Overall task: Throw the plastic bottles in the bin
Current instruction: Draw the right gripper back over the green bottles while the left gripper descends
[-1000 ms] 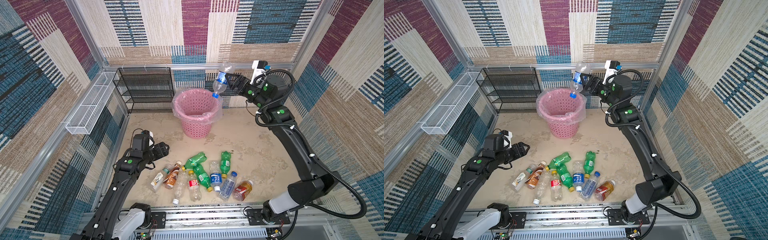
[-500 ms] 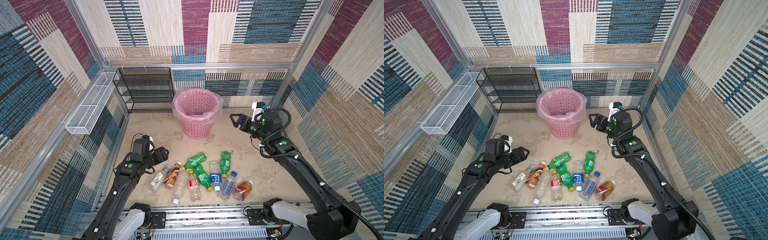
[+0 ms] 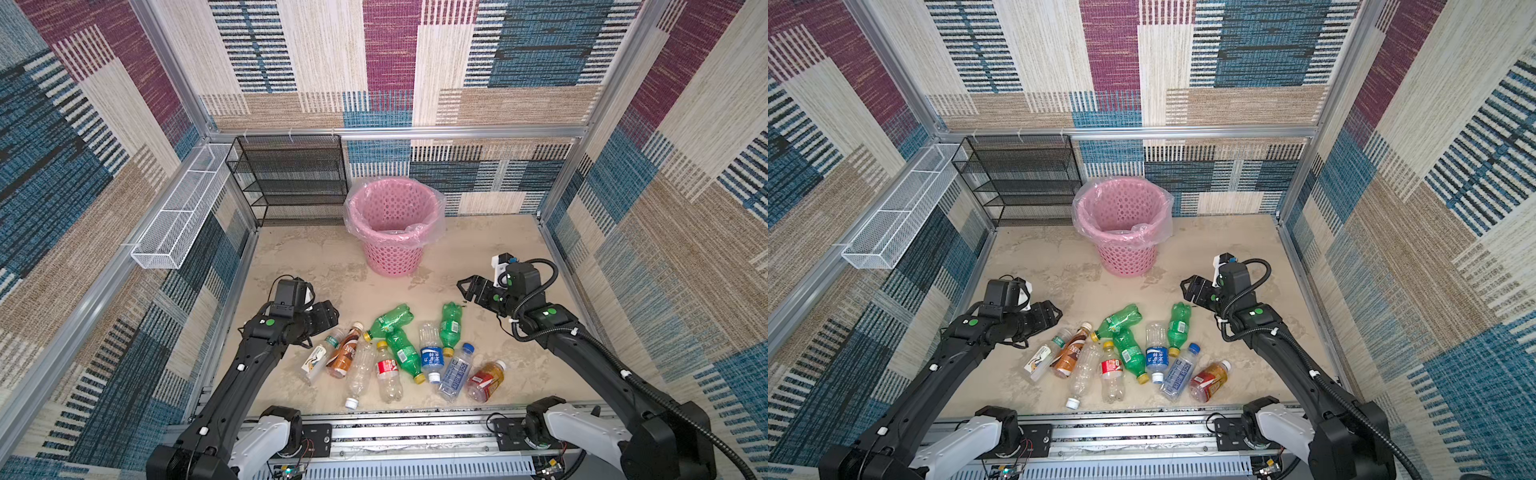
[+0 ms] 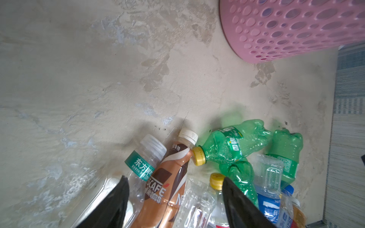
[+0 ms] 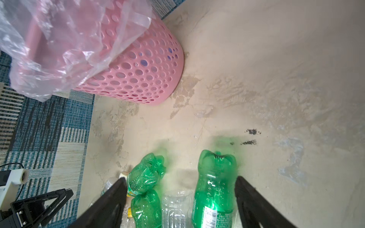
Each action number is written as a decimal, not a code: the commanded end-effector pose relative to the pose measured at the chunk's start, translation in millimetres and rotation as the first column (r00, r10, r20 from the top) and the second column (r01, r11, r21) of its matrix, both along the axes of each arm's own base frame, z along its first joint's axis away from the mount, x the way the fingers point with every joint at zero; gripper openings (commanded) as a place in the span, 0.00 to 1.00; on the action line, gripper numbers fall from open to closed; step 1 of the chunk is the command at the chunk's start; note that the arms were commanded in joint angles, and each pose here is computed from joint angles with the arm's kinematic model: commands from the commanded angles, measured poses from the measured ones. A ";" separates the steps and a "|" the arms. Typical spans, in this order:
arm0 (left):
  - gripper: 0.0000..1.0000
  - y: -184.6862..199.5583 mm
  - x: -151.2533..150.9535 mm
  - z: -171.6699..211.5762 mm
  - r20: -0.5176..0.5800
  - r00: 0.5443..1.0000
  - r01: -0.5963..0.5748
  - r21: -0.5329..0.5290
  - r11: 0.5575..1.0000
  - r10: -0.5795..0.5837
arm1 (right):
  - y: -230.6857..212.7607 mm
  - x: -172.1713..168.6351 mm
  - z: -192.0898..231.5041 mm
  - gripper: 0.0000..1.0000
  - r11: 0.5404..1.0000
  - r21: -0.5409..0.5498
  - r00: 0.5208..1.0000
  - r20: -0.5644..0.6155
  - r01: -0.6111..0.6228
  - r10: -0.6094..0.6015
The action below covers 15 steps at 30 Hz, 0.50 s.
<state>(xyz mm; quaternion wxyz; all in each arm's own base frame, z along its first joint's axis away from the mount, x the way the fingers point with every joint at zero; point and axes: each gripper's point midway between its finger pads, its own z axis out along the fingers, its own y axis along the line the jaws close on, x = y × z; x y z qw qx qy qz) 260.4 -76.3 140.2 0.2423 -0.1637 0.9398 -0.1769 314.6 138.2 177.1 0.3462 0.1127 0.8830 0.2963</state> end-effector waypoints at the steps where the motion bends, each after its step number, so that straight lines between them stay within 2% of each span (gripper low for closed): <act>1: 0.75 19.0 -15.0 -12.5 -0.080 0.993 -0.080 0.082 0.993 0.086 | 2.8 0.3 0.6 0.86 1.000 0.026 1.000 0.016 -0.002 0.001; 8: 0.78 38.1 -22.6 -22.6 -0.142 0.981 -0.104 0.203 0.974 0.134 | 7.1 -2.2 -9.1 0.87 0.999 0.035 1.000 0.006 -0.015 0.015; 15: 0.85 32.1 -37.1 -50.4 -0.332 0.938 -0.010 0.269 0.963 0.103 | 8.8 -2.9 -13.0 0.87 0.999 0.046 1.000 0.009 -0.020 0.020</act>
